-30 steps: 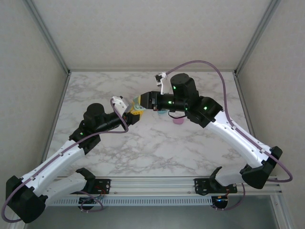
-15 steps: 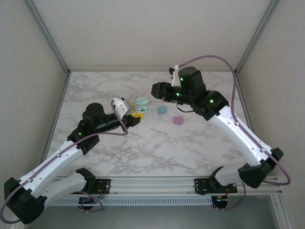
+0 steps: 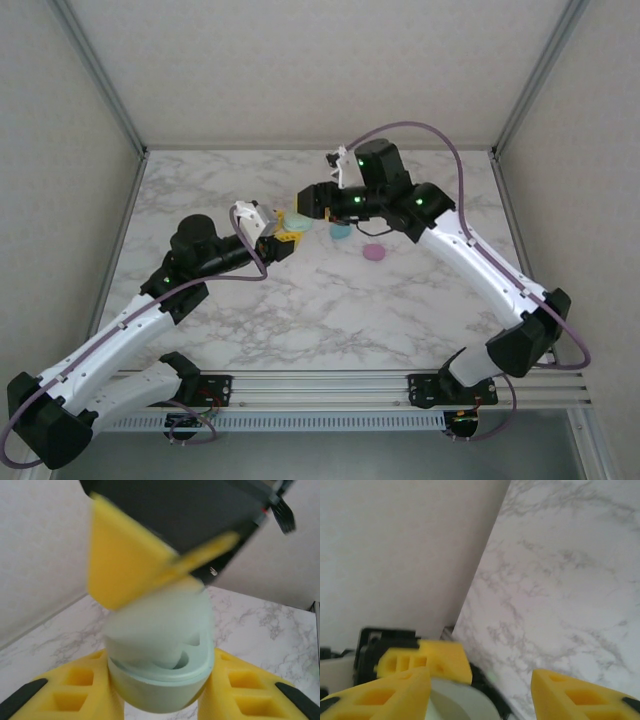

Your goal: Insert wireless bluetooth earbuds into charging case

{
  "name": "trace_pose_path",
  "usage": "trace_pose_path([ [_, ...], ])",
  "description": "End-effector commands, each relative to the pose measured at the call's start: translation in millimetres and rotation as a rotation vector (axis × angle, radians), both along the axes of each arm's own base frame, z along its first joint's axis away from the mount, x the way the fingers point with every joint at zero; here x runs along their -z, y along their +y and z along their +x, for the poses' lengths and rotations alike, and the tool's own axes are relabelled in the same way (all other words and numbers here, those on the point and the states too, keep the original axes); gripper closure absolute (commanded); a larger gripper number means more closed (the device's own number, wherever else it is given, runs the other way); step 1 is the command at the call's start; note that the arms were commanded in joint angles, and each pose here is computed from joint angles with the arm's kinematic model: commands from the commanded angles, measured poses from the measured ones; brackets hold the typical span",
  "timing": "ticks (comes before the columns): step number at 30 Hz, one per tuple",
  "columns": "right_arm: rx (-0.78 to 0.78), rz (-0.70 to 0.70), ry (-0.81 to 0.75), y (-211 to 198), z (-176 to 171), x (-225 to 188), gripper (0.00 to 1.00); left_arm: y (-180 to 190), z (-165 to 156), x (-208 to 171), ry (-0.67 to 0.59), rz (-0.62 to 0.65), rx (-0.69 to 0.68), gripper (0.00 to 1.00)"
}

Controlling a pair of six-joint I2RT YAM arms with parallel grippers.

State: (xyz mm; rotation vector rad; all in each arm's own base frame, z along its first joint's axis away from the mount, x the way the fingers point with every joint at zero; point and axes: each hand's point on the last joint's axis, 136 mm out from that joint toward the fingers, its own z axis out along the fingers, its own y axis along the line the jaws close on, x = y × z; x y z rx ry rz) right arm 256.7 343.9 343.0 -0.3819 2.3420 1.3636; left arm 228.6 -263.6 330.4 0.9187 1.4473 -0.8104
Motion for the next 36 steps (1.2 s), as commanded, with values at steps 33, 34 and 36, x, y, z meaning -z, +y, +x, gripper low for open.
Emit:
trace_pose_path([
  [33,-0.127,0.384,0.184,-3.8,-20.5,-15.1,0.79,-6.8,0.2,-35.1,-0.038,-0.055,0.024,0.58],
  [34,-0.110,0.384,0.178,-5.7,-18.7,-14.4,0.80,-5.8,2.0,-31.6,-0.030,-0.044,0.012,0.56],
  [36,-0.064,0.385,0.165,-10.7,-13.3,-10.7,0.81,-3.2,5.2,-25.5,-0.017,-0.032,-0.014,0.45],
])
